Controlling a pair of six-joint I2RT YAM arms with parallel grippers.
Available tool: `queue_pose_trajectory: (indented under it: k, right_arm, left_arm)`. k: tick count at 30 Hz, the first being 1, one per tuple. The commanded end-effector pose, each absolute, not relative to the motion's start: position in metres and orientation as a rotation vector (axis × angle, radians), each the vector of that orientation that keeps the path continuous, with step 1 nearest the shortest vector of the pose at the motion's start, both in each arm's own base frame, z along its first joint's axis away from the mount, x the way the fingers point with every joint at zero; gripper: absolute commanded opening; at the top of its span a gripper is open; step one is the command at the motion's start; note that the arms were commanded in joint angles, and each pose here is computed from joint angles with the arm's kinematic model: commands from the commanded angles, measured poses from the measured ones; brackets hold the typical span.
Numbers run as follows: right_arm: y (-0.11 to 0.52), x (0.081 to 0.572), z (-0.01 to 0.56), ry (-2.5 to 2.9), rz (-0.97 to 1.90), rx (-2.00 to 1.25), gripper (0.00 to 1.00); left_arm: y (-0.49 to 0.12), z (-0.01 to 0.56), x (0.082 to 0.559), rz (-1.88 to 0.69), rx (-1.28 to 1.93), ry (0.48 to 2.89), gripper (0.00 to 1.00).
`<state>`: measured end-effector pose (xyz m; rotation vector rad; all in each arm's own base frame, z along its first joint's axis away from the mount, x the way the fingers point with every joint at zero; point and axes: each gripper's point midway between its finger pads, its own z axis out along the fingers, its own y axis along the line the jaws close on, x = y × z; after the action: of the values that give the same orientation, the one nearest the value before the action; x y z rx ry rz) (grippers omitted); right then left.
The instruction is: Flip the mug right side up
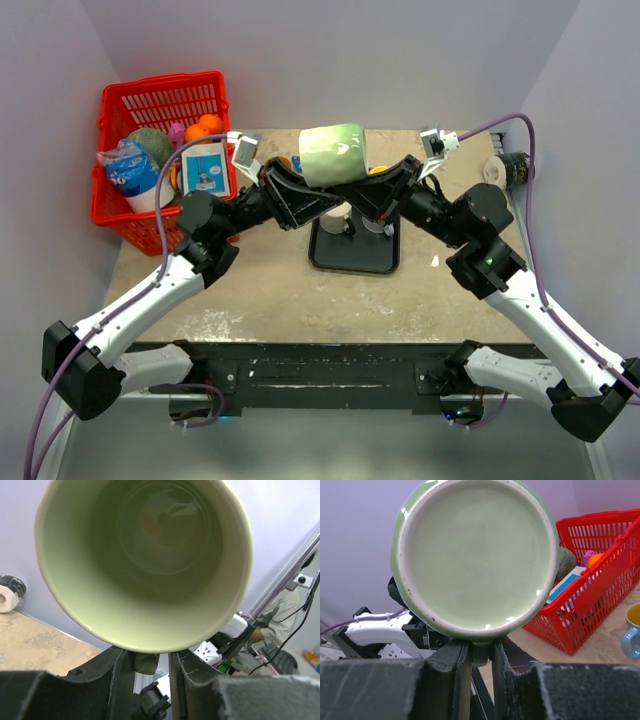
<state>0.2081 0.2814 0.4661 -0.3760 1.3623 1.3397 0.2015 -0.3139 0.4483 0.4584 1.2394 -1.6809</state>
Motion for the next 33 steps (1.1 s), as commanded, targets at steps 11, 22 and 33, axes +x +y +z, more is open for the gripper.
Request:
queue_pose_trajectory:
  k: [11, 22, 33]
  right_arm:
    - [0.272, 0.175, 0.525, 1.154, 1.404, -0.456, 0.00]
    - [0.272, 0.199, 0.493, 1.277, 1.303, -0.395, 0.55]
    - [0.255, 0.229, 0.440, 1.517, 1.096, -0.266, 0.99]
  left_arm:
    - [-0.321, 0.434, 0.205, -1.605, 0.527, 1.295, 0.03]
    - [-0.303, 0.435, 0.226, -1.488, 0.332, 1.328, 0.00]
    - [-0.257, 0.364, 0.289, -0.903, 0.160, 1.677, 0.00]
